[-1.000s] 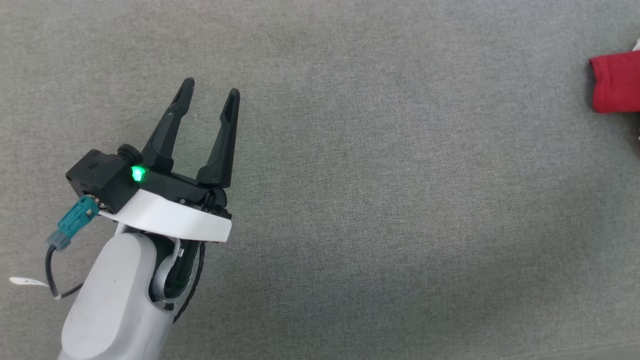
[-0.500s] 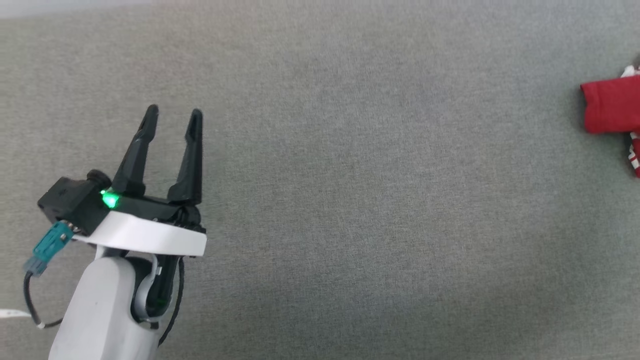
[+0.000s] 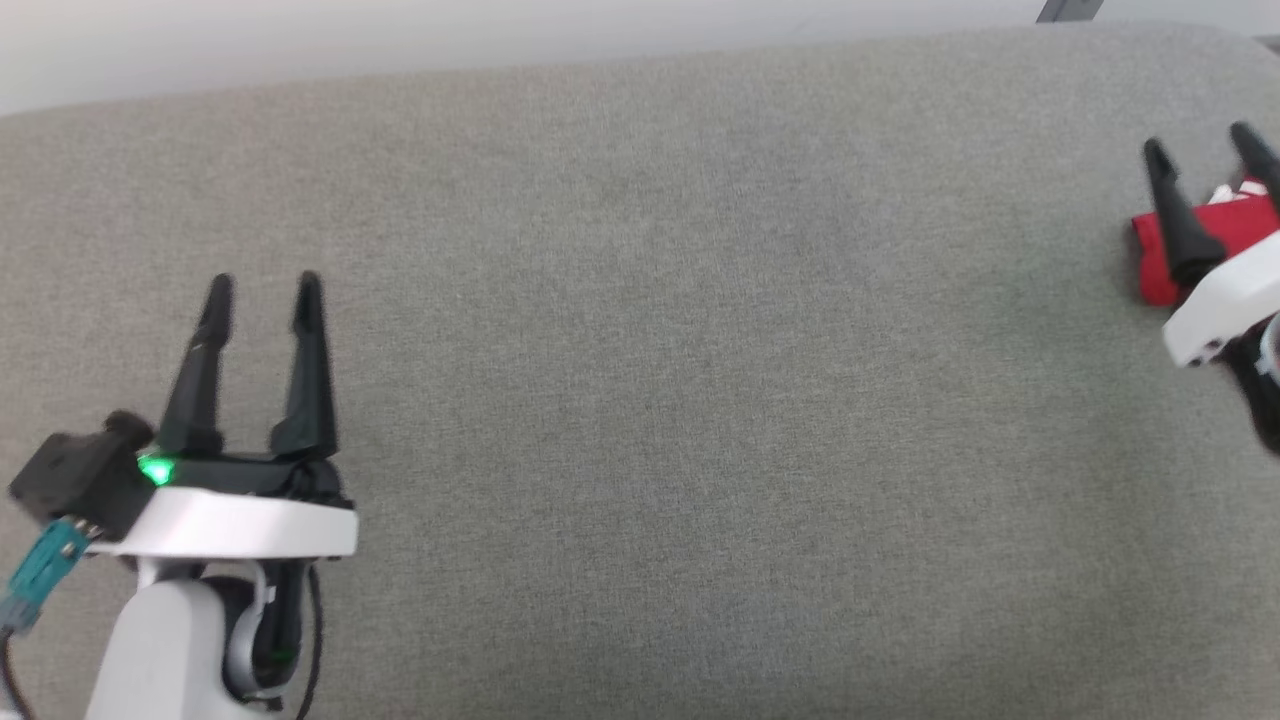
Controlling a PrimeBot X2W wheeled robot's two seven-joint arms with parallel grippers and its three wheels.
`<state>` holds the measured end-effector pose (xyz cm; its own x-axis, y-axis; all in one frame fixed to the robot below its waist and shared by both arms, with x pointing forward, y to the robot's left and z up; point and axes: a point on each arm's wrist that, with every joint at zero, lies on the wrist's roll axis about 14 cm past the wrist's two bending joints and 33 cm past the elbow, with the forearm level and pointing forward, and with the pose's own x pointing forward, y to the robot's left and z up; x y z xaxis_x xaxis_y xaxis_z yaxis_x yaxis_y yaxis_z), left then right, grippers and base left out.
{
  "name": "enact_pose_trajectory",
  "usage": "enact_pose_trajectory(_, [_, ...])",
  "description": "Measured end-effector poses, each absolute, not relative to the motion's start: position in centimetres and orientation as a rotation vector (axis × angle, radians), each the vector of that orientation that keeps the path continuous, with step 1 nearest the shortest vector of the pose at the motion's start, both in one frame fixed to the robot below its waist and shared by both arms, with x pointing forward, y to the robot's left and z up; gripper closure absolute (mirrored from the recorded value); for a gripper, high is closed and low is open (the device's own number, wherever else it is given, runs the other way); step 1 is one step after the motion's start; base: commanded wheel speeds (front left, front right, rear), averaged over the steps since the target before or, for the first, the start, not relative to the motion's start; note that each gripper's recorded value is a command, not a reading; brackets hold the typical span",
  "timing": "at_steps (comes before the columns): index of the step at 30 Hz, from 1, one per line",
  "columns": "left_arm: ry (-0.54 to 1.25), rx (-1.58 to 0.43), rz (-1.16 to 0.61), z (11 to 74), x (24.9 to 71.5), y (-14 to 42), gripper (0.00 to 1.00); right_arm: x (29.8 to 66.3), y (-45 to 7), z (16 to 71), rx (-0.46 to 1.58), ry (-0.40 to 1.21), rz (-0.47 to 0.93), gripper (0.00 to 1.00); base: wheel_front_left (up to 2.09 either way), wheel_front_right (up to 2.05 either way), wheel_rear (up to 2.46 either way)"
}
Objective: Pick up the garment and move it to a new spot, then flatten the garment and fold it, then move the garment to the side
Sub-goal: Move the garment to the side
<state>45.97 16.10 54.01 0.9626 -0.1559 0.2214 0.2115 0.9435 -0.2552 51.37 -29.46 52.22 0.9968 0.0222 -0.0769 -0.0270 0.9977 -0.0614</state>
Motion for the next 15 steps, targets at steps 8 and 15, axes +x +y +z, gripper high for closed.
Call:
enact_pose_trajectory(8, [-0.225, -0.246, -0.109, 54.6, 44.1, 18.5, 0.00, 49.2, -27.2, 53.6, -0.035, -0.020, 0.070, 0.00, 0.00, 0.00, 0.00])
enact_pose_trajectory(15, [-0.209, -0.196, -0.058, 54.2, 41.7, 20.1, 0.00, 46.1, -25.5, 53.6, -0.004, -0.073, 0.086, 0.00, 0.00, 0.00, 0.00])
